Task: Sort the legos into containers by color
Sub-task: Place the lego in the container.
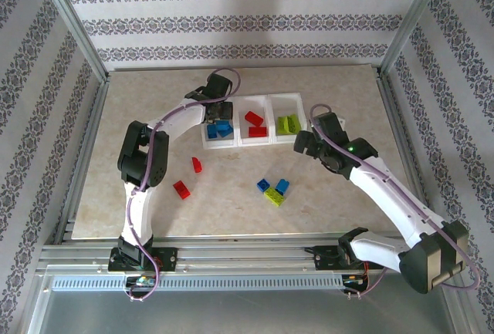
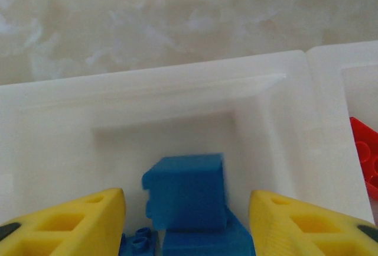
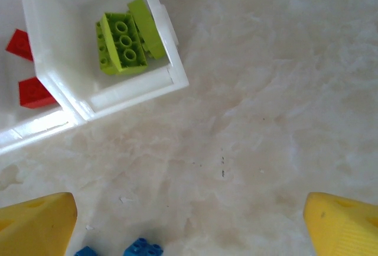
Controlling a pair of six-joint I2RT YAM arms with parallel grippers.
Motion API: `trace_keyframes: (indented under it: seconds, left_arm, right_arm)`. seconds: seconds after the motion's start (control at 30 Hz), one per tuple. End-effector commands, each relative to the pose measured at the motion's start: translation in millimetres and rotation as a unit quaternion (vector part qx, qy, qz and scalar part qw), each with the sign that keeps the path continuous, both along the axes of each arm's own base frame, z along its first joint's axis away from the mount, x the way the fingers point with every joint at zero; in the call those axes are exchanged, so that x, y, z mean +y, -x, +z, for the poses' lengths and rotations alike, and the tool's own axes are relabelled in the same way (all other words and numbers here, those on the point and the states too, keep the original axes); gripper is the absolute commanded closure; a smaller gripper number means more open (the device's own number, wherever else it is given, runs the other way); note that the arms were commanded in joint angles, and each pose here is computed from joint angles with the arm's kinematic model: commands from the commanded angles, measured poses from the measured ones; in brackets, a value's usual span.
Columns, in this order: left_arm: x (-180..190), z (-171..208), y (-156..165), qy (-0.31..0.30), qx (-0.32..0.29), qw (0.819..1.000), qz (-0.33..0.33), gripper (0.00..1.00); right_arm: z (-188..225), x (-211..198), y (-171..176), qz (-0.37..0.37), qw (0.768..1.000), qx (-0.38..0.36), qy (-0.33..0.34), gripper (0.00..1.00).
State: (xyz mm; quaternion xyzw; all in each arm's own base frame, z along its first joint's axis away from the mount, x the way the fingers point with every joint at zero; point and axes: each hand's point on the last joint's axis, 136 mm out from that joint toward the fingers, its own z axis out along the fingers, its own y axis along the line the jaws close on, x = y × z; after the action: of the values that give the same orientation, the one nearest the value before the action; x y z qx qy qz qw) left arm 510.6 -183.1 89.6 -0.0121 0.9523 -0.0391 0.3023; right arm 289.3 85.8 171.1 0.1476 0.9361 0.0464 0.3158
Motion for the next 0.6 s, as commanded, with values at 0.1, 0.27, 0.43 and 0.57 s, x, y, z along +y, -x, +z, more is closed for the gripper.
trace_keyframes:
  seconds: [0.1,0.27,0.43,0.57]
  left_arm:
    - [13.8,30.7,5.0,0.011,-0.022,0.999,0.029,0.38]
    - [12.2,54.7,10.6,0.036,-0.046,0.998,0.031,0.37]
    - [18.1,78.7,23.8,0.054,-0.072,0.995,0.040,0.26]
    - [26.7,92.0,39.3,0.064,-0.090,0.993,0.051,0.10]
  right_arm:
    - [-18.6,-5.7,20.5,-0.004,0.999,0.036,0.030,0.02]
    - [-33.3,2.3,32.4,0.010,0.997,0.065,0.039,0.02]
    - [-49.2,20.5,43.9,0.029,0.994,0.095,0.039,0.04]
    - [-62.0,38.1,52.5,0.044,0.992,0.115,0.024,0.10]
